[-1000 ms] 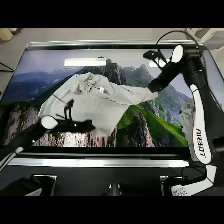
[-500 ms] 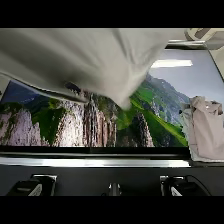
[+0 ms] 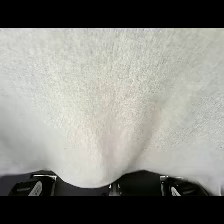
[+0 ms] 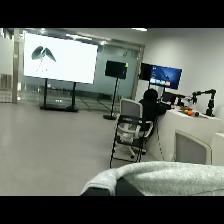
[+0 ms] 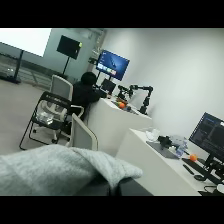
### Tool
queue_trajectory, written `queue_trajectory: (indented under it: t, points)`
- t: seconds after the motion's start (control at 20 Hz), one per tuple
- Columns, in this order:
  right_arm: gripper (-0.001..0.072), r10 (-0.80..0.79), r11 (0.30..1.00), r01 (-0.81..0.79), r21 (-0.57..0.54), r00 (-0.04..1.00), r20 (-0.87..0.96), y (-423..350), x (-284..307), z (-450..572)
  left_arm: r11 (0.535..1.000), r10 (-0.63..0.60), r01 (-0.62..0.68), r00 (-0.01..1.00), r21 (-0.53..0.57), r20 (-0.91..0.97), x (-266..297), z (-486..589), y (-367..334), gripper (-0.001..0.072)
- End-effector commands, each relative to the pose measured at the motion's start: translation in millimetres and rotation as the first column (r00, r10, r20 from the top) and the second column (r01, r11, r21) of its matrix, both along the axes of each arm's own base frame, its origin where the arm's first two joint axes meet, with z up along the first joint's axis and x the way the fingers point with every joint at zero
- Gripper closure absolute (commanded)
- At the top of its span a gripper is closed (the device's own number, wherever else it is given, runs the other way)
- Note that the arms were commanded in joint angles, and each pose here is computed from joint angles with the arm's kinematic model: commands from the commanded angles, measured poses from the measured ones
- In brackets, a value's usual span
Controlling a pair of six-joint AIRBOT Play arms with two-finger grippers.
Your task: Fold the shirts.
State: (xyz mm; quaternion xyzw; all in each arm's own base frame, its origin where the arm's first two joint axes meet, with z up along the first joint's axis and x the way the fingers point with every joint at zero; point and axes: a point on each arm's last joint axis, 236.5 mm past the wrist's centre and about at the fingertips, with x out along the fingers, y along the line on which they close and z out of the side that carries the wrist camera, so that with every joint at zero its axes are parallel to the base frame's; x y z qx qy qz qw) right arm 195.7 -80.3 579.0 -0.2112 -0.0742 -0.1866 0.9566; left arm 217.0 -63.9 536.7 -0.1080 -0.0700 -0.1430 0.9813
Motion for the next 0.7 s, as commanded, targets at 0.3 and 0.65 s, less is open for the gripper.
queue_trajectory:
  t: [0.3,0.65]
  points:
    - [0.0690,0.016,0.998,0.007,0.059,0.928,-0.371,37,242,-139,0.993,0.003,-0.062,0.854,-0.096,-0.520,121,-229,25,0.0679]
    - [0.0689,0.302,0.888,0.000,0.460,0.753,-0.585,120,397,-366,0.967,0.056,-0.210,0.731,-0.146,-0.680,222,-367,61,0.0678]
